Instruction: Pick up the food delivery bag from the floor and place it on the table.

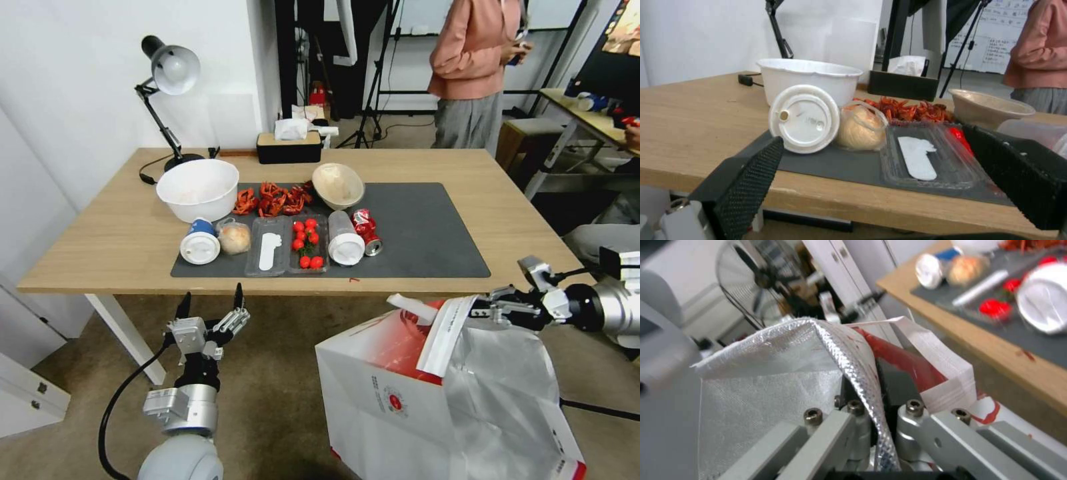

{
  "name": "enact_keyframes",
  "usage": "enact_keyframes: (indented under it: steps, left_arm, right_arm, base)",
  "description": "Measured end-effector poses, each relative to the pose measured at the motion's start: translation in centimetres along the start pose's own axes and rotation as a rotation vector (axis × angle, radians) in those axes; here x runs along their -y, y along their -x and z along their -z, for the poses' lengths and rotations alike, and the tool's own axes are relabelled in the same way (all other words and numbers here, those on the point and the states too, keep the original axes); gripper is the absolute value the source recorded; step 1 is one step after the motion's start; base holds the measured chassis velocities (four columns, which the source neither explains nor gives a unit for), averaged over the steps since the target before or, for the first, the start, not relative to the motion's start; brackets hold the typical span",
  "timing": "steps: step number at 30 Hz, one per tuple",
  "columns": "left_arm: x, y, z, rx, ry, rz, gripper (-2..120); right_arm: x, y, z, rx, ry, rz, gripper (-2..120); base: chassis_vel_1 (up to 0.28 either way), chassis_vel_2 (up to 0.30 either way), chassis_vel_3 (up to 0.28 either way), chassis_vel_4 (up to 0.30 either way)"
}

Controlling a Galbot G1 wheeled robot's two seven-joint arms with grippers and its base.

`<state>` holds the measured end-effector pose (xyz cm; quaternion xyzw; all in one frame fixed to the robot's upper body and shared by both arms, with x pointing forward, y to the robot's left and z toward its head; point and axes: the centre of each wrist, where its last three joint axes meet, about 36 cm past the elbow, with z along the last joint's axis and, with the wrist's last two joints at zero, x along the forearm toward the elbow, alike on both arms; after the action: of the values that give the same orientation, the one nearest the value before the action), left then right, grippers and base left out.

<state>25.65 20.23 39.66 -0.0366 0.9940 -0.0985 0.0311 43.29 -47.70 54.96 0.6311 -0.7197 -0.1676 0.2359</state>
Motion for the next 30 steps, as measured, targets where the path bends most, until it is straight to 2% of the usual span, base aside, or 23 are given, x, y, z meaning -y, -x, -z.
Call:
enact_keyframes:
  steps: [7,10,13,16,18,24,30]
  left_arm:
    - [-0.1,0.1,0.3,0.010,0.000,0.009,100]
    - [-0.1,0.1,0.4,0.014,-0.001,0.014,100]
    - [-0.1,0.0,0.4,0.014,-0.002,0.015,100]
    - [-0.1,0.0,0.4,0.013,-0.001,0.017,100]
    - [-0.1,0.0,0.4,0.013,-0.001,0.017,100]
    - [-0.1,0.0,0.4,0.012,0.001,0.014,100]
    - [-0.1,-0.2,0.3,0.008,0.008,0.012,100]
  right_arm:
    - [-1.3,0.2,3.0,0.054,0.034,0.042,0]
    - [-2.4,0.5,5.2,0.099,0.035,0.055,0]
    - [-2.7,0.8,5.7,0.120,0.036,0.063,0]
    - [-3.7,2.0,6.7,0.214,0.045,0.089,0]
    - [-3.9,2.1,6.9,0.234,0.041,0.090,0]
    - [-5.0,3.0,7.9,0.395,0.021,0.024,0]
    - [-5.5,3.9,7.7,0.502,0.029,-0.072,0]
  base:
    - [0.000,0.000,0.000,0.000]
    - [0.000,0.000,0.000,0.000]
    - [0.000,0.000,0.000,0.000]
    - [0.000,0.000,0.000,0.000]
    - [0.000,0.000,0.000,0.000]
    - [0.000,0.000,0.000,0.000]
    - [0.000,0.000,0.000,0.000]
